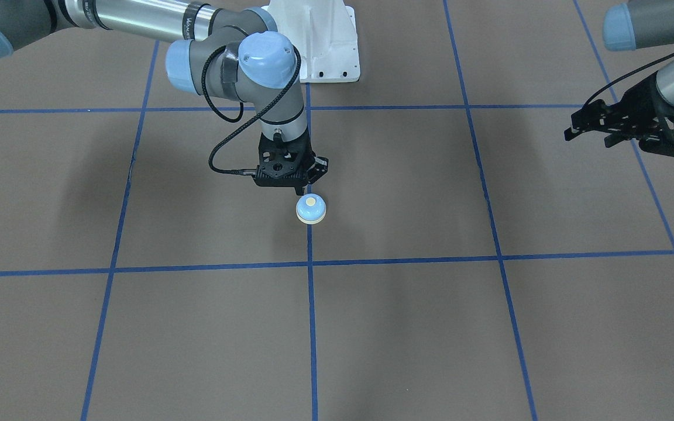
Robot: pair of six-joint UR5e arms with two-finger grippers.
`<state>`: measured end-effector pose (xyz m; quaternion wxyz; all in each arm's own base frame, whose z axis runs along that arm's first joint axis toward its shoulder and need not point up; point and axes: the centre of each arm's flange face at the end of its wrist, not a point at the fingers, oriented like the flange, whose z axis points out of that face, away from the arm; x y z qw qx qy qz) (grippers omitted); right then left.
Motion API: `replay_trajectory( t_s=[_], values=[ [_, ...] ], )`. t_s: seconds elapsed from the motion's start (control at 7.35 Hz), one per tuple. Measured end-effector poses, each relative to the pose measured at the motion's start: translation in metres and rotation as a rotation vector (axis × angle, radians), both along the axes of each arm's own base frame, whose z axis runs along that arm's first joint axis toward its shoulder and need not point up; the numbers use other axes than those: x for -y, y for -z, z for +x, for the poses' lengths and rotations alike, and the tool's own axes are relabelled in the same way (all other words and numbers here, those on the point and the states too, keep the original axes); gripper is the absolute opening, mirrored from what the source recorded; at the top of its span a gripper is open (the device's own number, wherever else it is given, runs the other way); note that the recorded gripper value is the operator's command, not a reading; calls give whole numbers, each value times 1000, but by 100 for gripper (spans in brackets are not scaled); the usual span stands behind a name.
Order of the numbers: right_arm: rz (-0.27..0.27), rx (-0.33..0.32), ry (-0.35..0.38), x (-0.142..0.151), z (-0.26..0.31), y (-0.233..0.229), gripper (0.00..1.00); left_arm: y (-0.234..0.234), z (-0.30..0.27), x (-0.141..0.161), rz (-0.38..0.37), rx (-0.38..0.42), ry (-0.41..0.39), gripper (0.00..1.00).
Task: Place and press bell with both arms
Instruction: 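Withdraw the left arm while the right arm moves above the bell, then press down on the bell's top with the right gripper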
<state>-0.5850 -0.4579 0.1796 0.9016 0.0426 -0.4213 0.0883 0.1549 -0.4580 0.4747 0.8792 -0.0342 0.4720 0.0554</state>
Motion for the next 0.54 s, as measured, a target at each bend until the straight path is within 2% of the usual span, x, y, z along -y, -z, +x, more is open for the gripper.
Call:
replay_trajectory(
  t_s=[0.54],
  values=[
    [-27,-34,0,9,-26,-2,0,-3,-2,-1,-1,8,4,100]
  ],
)
